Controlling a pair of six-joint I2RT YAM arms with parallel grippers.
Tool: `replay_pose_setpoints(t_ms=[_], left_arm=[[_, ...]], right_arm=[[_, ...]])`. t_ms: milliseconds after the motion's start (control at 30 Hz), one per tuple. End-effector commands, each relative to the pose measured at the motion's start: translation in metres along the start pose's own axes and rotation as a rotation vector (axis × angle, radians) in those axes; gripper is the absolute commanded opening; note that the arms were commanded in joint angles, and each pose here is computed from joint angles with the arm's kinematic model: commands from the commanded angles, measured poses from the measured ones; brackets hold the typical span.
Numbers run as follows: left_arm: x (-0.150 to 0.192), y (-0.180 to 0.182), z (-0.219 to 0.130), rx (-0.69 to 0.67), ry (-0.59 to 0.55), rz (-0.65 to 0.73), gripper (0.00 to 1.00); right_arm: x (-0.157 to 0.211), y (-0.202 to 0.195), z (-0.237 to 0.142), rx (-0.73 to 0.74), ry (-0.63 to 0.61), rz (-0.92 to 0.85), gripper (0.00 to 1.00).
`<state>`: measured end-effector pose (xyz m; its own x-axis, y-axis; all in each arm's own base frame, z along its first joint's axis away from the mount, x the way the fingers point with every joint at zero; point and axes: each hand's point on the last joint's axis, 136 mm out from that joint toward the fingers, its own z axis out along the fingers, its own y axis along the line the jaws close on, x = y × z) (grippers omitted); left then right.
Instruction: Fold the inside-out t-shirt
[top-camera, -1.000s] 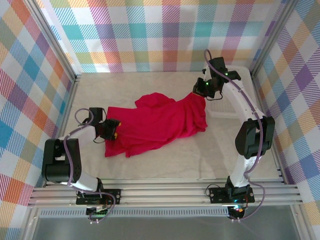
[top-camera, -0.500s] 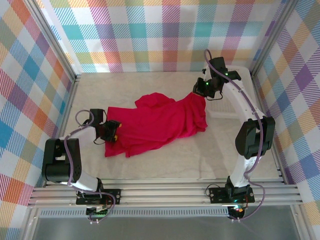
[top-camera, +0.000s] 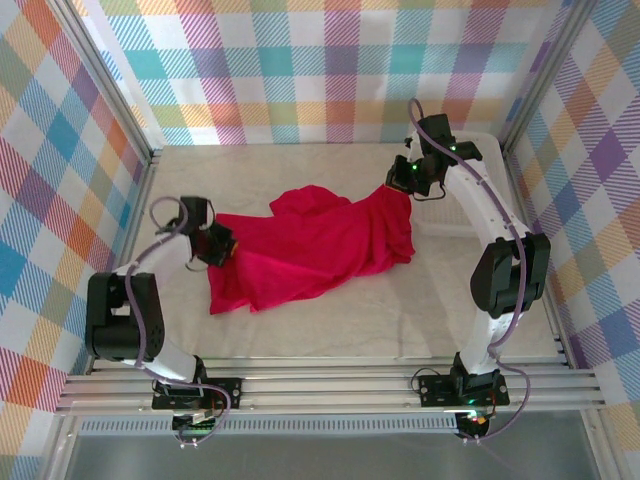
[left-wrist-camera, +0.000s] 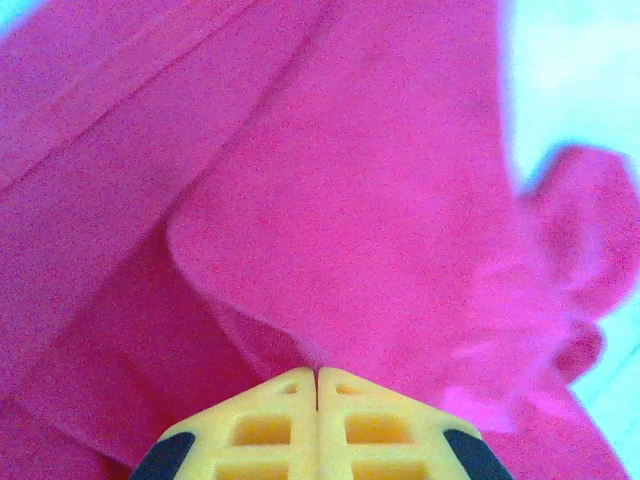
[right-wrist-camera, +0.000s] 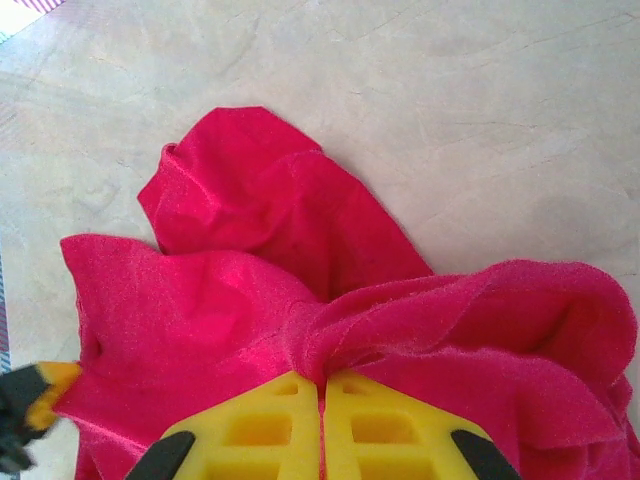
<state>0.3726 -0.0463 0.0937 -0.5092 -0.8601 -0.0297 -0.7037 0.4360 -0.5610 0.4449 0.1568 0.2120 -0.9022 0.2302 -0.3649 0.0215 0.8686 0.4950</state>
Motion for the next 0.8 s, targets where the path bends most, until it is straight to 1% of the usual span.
replay_pose_setpoints(t_ms=[0,100,167,200,267,333,400,467,567,667,700,767], left_arm=[[-0.057,-0.057,-0.093,0.018,-0.23,0.215,0.0],[-0.111,-0.115,-0.177,0.098,-0.425,0.282,0.0],[-0.137,-0.154,-0.231,0.191,-0.548,0.311,0.0],[-0.147,-0.171,-0.26,0.249,-0.604,0.313,0.0],[-0.162,-0.196,-0.303,0.347,-0.686,0.307,0.0],[-0.172,-0.217,-0.337,0.447,-0.733,0.287,0.0],[-0.17,-0.233,-0.352,0.539,-0.715,0.281,0.0],[-0.177,-0.236,-0.365,0.607,-0.7,0.263,0.0],[-0.17,-0.239,-0.362,0.683,-0.59,0.279,0.0],[-0.159,-0.236,-0.355,0.699,-0.498,0.315,0.0],[-0.156,-0.233,-0.356,0.696,-0.489,0.33,0.0],[-0.154,-0.224,-0.364,0.68,-0.506,0.344,0.0]], right_arm=[[-0.021,0.01,-0.034,-0.017,-0.088,-0.034,0.0],[-0.053,0.017,-0.064,-0.04,-0.178,-0.019,0.0],[-0.074,0.028,-0.091,-0.069,-0.248,-0.019,0.0],[-0.084,0.034,-0.106,-0.084,-0.289,-0.021,0.0],[-0.1,0.045,-0.131,-0.115,-0.354,-0.025,0.0],[-0.114,0.06,-0.158,-0.153,-0.413,-0.038,0.0],[-0.122,0.074,-0.178,-0.189,-0.453,-0.058,0.0],[-0.123,0.086,-0.195,-0.22,-0.479,-0.075,0.0],[-0.118,0.099,-0.215,-0.268,-0.508,-0.105,0.0],[-0.11,0.105,-0.235,-0.282,-0.546,-0.145,0.0],[-0.107,0.106,-0.243,-0.281,-0.567,-0.161,0.0],[-0.101,0.11,-0.265,-0.273,-0.616,-0.194,0.0]])
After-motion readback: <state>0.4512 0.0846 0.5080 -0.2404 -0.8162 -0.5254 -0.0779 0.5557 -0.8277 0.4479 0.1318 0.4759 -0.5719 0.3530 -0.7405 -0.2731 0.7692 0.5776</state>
